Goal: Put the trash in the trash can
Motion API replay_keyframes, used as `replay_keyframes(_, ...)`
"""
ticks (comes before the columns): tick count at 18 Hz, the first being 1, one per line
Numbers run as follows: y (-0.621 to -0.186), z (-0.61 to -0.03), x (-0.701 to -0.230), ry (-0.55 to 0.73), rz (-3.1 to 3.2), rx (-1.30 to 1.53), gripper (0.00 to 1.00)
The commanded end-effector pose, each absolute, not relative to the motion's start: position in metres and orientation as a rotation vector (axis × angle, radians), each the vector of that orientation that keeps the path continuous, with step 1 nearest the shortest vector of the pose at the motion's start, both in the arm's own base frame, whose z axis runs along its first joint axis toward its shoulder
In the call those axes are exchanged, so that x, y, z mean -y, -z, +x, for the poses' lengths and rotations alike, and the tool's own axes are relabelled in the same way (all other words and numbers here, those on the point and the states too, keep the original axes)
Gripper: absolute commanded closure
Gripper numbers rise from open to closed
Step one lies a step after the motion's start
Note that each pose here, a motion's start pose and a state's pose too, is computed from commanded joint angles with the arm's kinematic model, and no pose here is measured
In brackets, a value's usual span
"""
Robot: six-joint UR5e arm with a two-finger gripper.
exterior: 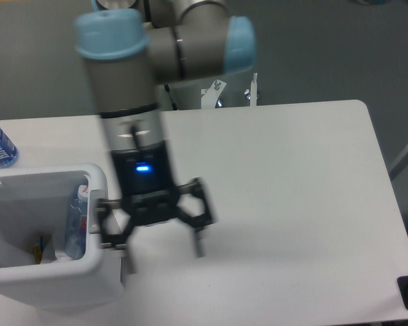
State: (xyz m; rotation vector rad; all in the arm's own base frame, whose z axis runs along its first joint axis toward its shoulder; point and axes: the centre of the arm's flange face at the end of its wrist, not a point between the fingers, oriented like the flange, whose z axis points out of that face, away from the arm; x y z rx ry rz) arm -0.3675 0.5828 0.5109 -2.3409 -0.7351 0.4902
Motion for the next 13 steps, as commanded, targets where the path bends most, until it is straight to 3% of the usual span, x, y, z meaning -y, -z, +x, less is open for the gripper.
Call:
replay_keyframes(4,-0.531,-0.399,-0.528,-0.548,-2.42,0.74,0.0)
replay_keyframes(7,-0.536,-0.412,-0.495,-0.587,-2.587,0.575,0.0)
replay_keyframes(13,-0.548,-0.406,-0.427,-0.464,-2.937,0.209,0.0)
